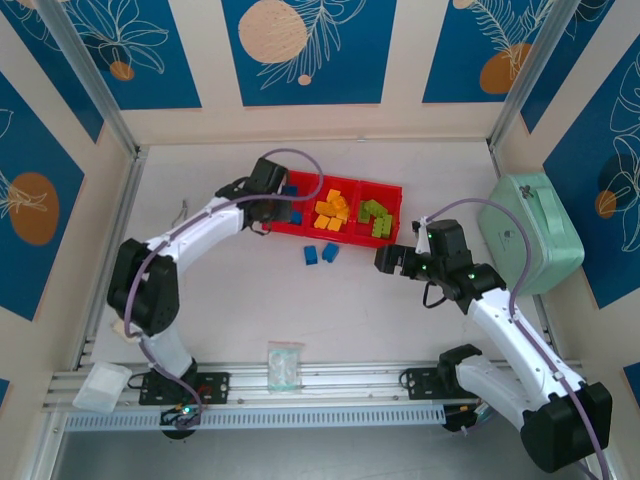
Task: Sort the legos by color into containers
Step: Place the lego in the container, then pick up the lego from the center of the table.
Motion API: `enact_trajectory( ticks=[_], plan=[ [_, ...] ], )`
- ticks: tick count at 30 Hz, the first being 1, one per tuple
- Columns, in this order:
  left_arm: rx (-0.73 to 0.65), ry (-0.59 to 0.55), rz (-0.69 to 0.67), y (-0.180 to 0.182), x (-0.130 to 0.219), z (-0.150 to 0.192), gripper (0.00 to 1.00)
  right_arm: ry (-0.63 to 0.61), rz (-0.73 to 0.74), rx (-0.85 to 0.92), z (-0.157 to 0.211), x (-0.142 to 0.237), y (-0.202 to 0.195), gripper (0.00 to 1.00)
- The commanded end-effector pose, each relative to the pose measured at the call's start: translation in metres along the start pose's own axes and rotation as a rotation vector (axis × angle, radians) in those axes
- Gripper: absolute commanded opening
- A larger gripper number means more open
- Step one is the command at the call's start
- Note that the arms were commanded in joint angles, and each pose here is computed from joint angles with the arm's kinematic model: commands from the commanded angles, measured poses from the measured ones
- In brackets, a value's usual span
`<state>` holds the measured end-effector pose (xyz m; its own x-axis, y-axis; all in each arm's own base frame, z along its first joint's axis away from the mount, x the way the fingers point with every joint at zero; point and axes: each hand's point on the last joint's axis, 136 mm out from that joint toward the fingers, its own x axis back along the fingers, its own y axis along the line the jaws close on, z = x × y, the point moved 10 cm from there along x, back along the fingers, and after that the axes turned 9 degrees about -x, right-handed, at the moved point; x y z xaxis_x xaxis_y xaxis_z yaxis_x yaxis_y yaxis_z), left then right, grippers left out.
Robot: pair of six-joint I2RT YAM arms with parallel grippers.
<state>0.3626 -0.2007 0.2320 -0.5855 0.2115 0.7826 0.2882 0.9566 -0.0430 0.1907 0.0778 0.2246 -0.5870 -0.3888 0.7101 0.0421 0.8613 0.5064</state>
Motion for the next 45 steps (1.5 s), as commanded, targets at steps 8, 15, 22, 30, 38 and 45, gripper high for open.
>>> enact_trajectory(
  ticks=[8, 15, 22, 30, 38, 45],
  plan=[
    [-0.077, 0.088, -0.058, 0.008, -0.052, -0.033, 0.29, 0.005, 0.074, -0.010, 0.004, 0.019, -0.003, 0.99],
    [-0.052, 0.135, -0.047, 0.014, -0.083, -0.025, 0.31, 0.003, 0.050, -0.005, 0.006, 0.026, 0.001, 0.99],
    [-0.044, 0.088, -0.062, 0.016, -0.070, -0.024, 0.65, 0.015, 0.063, 0.061, 0.010, 0.028, 0.007, 0.99],
    [-0.016, 0.073, -0.024, 0.016, -0.031, -0.008, 0.71, 0.028, 0.064, 0.021, 0.003, 0.019, 0.013, 0.99],
    [0.015, 0.113, 0.107, -0.033, -0.005, 0.057, 0.71, 0.057, 0.056, 0.015, 0.004, 0.007, 0.014, 0.99],
    [0.023, 0.198, 0.162, -0.062, -0.022, 0.083, 0.72, 0.076, 0.045, 0.018, 0.011, 0.004, 0.010, 0.99]
  ],
)
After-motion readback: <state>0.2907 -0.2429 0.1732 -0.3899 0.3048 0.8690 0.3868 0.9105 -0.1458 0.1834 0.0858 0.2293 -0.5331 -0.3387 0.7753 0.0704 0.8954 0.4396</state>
